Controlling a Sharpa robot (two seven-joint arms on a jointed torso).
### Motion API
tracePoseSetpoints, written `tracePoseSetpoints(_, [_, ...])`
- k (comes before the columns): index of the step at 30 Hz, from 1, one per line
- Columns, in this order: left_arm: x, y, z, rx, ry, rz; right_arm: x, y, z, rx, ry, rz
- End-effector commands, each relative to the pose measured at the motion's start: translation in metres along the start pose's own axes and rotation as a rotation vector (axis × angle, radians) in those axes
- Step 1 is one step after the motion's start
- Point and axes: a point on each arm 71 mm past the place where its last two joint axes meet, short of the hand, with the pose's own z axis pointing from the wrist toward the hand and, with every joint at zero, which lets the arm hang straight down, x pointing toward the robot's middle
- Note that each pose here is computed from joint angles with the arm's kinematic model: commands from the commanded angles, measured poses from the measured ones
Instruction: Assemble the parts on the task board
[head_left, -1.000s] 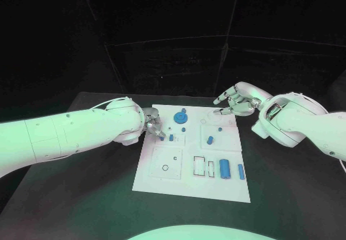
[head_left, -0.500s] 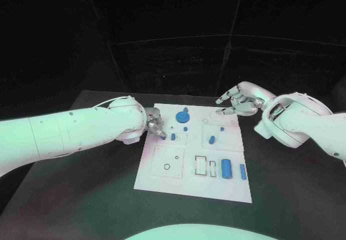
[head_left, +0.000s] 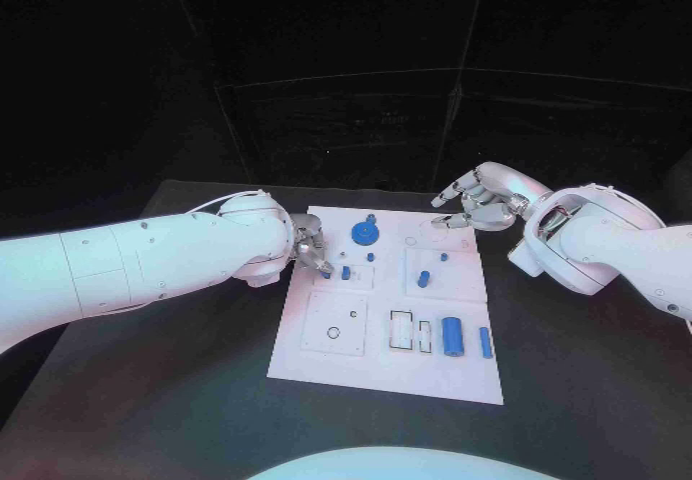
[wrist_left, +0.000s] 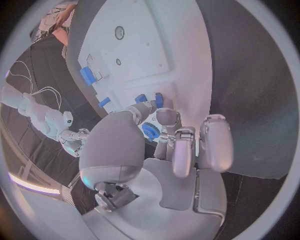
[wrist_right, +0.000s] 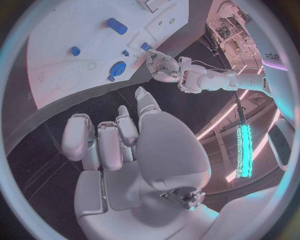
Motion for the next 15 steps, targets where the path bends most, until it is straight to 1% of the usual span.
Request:
tracePoseSetpoints(1, [0.0074,-0.0002,0.0019,-0.014,0.041,0.018,-0.0008,0.0018,-0.0001,-0.011,-0.002,-0.003])
tracePoseSetpoints(15, [0.0055,-0.0004,0.0062,-0.026,0.044,0.021,-0.0009,0.0022,-0.0003,-0.012,-0.004,-0.003])
